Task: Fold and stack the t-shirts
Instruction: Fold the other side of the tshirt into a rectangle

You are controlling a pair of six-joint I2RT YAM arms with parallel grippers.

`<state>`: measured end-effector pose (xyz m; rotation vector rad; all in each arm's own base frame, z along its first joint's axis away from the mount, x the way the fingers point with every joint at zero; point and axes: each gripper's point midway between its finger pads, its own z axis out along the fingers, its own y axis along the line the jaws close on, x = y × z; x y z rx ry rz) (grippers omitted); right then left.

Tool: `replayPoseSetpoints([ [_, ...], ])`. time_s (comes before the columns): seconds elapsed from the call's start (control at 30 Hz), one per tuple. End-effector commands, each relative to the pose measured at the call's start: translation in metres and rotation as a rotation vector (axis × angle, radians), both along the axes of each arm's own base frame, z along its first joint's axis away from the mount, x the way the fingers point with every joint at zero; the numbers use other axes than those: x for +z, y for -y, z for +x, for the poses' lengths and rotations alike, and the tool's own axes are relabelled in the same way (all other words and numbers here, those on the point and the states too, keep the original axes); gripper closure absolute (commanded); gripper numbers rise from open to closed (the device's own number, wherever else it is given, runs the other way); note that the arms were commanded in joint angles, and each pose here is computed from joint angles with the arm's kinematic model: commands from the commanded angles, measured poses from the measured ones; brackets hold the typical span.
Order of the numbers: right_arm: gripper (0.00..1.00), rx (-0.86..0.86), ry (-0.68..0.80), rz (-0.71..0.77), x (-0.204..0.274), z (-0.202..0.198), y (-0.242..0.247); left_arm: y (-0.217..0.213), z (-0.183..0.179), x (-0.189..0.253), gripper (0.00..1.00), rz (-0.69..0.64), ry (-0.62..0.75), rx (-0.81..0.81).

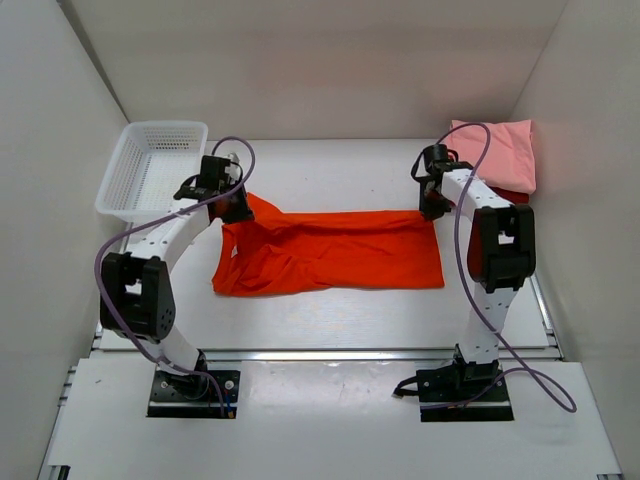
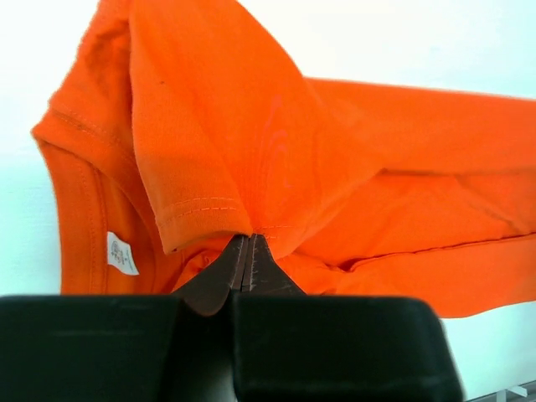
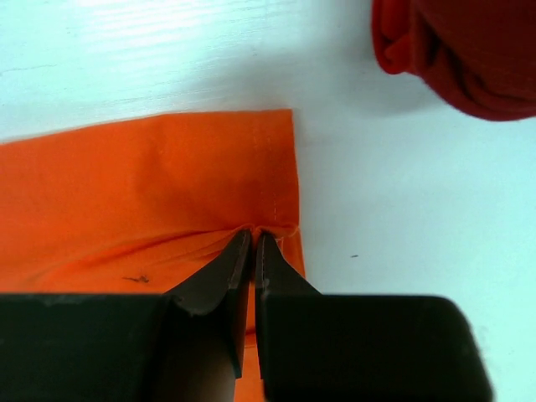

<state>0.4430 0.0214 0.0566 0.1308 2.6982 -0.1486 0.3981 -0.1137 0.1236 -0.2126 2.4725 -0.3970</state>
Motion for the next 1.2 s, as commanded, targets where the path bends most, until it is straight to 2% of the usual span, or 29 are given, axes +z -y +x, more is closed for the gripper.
replayPoseSetpoints([
  [0.0, 1.00, -0.014, 0.104, 0.005, 0.023, 0.012, 0.012, -0.005, -0.009, 0.024, 1.00, -0.019, 0.052, -0.004],
  [0.2, 1.00, -0.016, 0.093, 0.015, 0.020, 0.003, 0.017, -0.008, -0.032, 0.022, 1.00, -0.018, 0.039, -0.014],
  [0.53, 1.00, 0.014, 0.047, 0.034, 0.006, -0.021, 0.001, -0.006, -0.074, -0.007, 1.00, -0.032, -0.046, -0.032],
  [0.77, 1.00, 0.024, 0.021, 0.046, 0.003, -0.052, -0.009, -0.010, -0.075, -0.007, 1.00, -0.033, -0.046, -0.027],
  [1.17, 1.00, 0.004, -0.018, 0.040, -0.006, -0.075, -0.002, -0.014, -0.082, -0.003, 1.00, -0.027, -0.036, -0.024],
])
